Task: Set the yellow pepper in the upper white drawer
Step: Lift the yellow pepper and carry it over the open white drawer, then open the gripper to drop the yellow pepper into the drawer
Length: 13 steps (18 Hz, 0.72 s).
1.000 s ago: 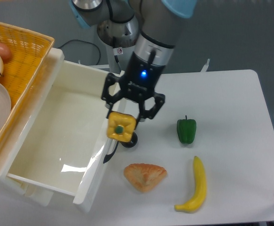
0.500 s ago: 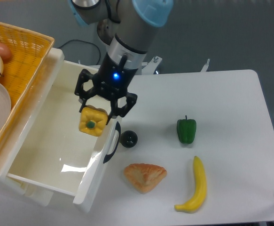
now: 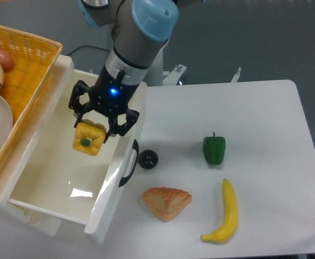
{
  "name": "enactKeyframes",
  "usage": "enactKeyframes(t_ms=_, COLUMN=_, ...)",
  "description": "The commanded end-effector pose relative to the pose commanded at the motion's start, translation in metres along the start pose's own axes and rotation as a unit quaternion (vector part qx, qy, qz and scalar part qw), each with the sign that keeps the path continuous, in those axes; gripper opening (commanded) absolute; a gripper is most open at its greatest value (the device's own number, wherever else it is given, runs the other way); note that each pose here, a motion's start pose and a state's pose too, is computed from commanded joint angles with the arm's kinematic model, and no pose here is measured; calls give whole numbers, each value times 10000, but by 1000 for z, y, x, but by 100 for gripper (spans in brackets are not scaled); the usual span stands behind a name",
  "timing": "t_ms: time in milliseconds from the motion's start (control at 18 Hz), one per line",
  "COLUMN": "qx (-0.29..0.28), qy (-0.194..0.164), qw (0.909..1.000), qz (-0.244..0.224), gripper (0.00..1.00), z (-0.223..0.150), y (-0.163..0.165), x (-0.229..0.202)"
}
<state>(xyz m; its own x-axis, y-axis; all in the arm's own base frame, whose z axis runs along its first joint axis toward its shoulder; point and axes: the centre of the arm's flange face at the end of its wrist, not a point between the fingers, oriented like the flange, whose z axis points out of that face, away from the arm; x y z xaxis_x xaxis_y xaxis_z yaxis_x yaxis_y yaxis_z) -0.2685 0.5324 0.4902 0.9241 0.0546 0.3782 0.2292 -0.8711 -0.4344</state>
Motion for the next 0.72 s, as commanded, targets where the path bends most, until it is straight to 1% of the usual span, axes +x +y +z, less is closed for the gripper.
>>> enactKeyframes(t_ms=56, qx=-13, qy=10, qw=10000, qz=-2, gripper=21, z=2, y=0, x=0)
enactKeyframes(t_ms=167, qx=-25, qy=1, qw=10000, qz=27, gripper=38, z=4, y=0, x=-1)
enactKeyframes(t_ms=222, qx=-35, qy=1, qw=10000, qz=62, gripper=55, z=5, y=0, x=0)
enactKeyframes(t_ms=278, qx=-46, qy=15, qw=9999, qz=95, gripper=63, z=7, y=-1, x=3)
enactKeyframes(t_ms=389, qx=-44, qy=14, qw=9999, qz=114, gripper=96, z=7, y=-1, x=4)
enactKeyframes(t_ms=444, qx=-42, qy=14, qw=9999, qz=124, gripper=99, z=8, y=-2, x=5)
enactKeyframes(t_ms=722, qx=-48, qy=28, qw=9999, qz=116, gripper=100, z=8, y=-2, x=4)
